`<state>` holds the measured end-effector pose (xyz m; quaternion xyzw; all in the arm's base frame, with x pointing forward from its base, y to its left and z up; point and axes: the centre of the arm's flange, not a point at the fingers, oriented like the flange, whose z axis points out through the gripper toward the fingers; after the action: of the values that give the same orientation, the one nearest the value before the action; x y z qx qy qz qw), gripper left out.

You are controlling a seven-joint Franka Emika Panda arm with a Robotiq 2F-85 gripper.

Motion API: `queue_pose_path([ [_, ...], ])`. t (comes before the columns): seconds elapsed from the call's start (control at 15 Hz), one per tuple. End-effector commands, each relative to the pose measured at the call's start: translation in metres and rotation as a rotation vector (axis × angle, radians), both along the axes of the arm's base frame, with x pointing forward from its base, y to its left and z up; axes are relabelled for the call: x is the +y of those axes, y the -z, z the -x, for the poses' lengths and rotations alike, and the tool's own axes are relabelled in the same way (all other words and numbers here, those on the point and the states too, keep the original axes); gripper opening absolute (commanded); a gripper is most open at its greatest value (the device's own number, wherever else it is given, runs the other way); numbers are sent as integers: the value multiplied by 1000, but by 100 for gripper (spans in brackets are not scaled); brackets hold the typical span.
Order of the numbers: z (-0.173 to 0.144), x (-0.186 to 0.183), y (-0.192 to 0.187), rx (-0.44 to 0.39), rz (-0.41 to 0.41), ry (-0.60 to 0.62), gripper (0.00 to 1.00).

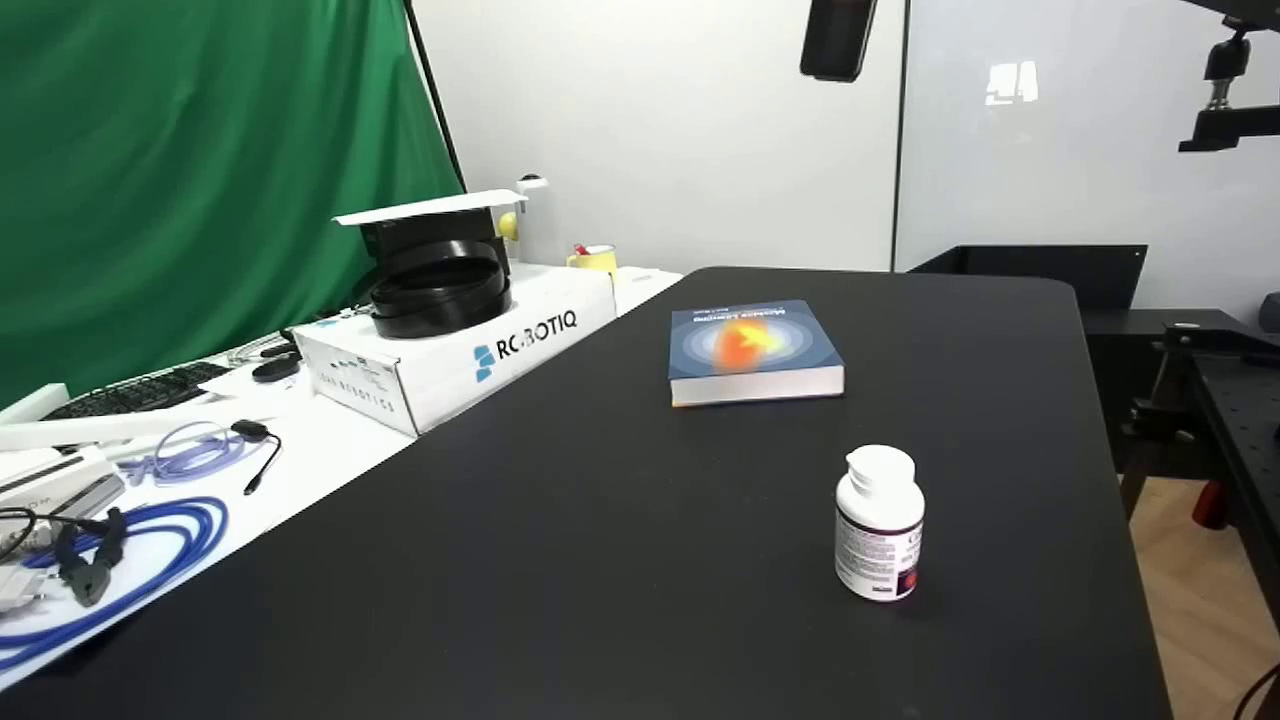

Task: Move the bottle to the right

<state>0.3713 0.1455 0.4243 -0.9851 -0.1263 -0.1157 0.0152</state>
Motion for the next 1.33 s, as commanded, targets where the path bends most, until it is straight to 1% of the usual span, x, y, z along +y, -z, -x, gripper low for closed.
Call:
queue_pose_path([
  [0.0, 0, 0, 0, 0, 0, 0, 100],
  [0.07, 0, 0, 0, 0, 0, 0, 100],
  [0.2, -8, -3, 3, 2, -2, -42, 100],
  [0.4, -27, -18, 10, -3, -1, -110, 100],
  [0.73, -61, -47, 47, 23, -26, -179, 100],
  [0.87, -72, -51, 68, 28, -21, -182, 100],
  [1.0, -79, -46, 89, 32, 18, -162, 100],
  [1.07, -81, -42, 100, 32, 35, -145, 100],
  [1.27, -80, -32, 130, 55, 50, -102, 100],
])
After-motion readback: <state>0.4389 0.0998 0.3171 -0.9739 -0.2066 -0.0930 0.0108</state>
